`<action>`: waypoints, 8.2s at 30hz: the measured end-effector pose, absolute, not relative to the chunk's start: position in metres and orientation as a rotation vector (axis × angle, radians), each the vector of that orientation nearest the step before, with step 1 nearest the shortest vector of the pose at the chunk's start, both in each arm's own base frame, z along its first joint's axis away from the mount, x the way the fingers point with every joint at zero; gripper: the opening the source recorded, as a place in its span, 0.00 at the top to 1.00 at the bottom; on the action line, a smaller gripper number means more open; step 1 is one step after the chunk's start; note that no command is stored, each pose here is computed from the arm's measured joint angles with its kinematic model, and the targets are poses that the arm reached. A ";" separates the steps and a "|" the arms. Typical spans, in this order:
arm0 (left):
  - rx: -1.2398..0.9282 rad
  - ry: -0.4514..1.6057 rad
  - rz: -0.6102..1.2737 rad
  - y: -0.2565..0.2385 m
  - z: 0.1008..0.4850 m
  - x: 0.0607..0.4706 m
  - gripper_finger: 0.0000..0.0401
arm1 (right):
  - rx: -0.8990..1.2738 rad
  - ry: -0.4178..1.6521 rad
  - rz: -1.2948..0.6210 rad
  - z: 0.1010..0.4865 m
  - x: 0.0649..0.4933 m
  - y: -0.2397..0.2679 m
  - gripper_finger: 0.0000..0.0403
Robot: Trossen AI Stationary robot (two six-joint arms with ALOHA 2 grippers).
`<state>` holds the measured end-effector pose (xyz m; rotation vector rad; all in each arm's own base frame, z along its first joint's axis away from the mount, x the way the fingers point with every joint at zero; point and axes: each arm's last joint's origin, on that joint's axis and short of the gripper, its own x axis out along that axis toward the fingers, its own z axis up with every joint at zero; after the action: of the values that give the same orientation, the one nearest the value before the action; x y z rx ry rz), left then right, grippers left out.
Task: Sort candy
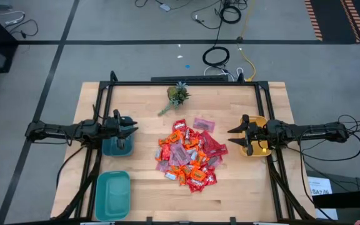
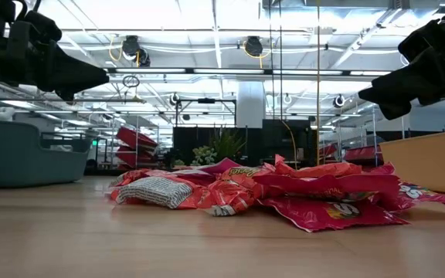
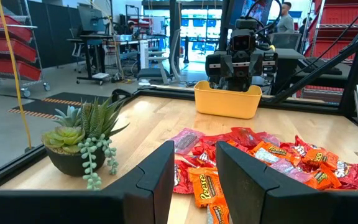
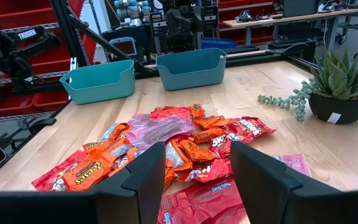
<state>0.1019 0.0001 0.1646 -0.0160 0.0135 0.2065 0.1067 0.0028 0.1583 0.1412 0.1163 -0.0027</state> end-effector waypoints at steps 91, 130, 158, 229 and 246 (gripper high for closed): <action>-0.958 1.038 0.973 -0.167 0.271 0.135 0.68 | 0.141 0.123 -0.003 0.158 0.107 0.003 0.57; -0.841 1.139 0.998 -0.174 0.257 0.138 0.47 | 0.141 0.124 -0.003 0.158 0.107 0.003 0.57; -0.959 1.364 1.123 -0.201 0.226 0.110 0.47 | 0.141 0.124 -0.003 0.158 0.107 0.003 0.57; -0.900 1.001 0.810 -0.009 0.301 0.265 0.97 | 0.141 0.124 -0.004 0.158 0.107 0.003 0.57; -0.827 1.063 1.059 0.161 0.269 0.269 0.97 | 0.141 0.125 -0.003 0.158 0.107 0.003 0.57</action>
<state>0.2688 0.1612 0.2695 -0.8269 1.0625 1.0589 0.1067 0.0029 0.1575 0.1409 0.1246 -0.0032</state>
